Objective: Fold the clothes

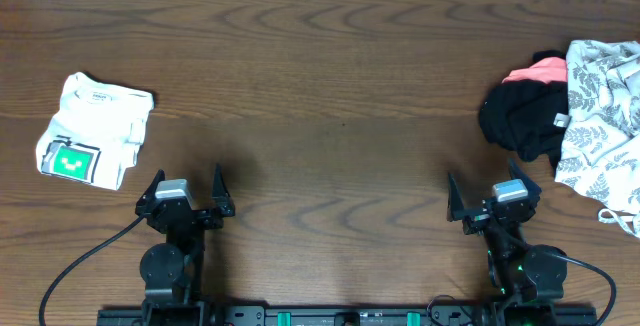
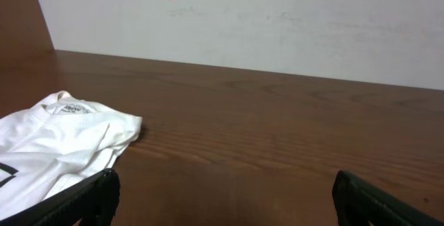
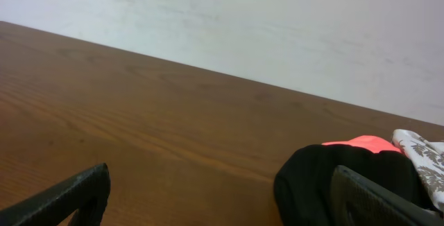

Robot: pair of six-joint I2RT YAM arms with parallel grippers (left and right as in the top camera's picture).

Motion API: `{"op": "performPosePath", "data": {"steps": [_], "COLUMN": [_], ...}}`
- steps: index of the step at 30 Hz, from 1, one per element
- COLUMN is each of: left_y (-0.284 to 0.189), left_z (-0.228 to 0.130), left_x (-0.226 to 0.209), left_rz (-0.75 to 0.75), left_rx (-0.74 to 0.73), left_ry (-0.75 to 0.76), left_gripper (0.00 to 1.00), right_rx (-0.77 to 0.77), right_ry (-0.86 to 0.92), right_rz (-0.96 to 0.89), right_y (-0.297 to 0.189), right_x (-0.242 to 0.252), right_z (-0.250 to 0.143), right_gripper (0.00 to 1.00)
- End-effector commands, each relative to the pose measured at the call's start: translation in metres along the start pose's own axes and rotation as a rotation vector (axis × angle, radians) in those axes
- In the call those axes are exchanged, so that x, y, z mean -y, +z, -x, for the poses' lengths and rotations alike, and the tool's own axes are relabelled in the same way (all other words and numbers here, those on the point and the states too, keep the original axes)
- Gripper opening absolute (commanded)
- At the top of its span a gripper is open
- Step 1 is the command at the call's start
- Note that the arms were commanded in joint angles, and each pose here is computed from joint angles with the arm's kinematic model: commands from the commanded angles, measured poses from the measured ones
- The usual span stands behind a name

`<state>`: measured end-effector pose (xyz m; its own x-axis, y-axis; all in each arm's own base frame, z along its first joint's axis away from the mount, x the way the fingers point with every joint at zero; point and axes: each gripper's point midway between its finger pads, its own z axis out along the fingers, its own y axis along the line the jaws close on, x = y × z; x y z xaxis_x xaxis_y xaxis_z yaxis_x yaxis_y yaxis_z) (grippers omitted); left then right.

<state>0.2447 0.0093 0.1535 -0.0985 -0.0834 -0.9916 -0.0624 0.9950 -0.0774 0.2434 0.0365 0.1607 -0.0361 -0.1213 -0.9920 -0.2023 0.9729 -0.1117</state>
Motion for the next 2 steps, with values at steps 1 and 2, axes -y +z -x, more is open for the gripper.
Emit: {"op": "performPosePath", "data": {"steps": [1, 2], "left_y": [0.0007, 0.0007], "left_z": [-0.0173, -0.0173], "left_x": [-0.004, -0.004], "left_rz": [0.018, 0.018], "left_rx": [-0.053, -0.053], "left_ry": [0.023, 0.023], "left_gripper": [0.98, 0.98], "right_rx": [-0.001, -0.002], "right_ry": [-0.014, -0.014], "right_rz": [-0.008, -0.008], "right_y": [-0.0003, -0.0003], "right_x": [0.0016, 0.0016], "right_z": [-0.0008, -0.0009], "right_gripper": [0.99, 0.99]}}
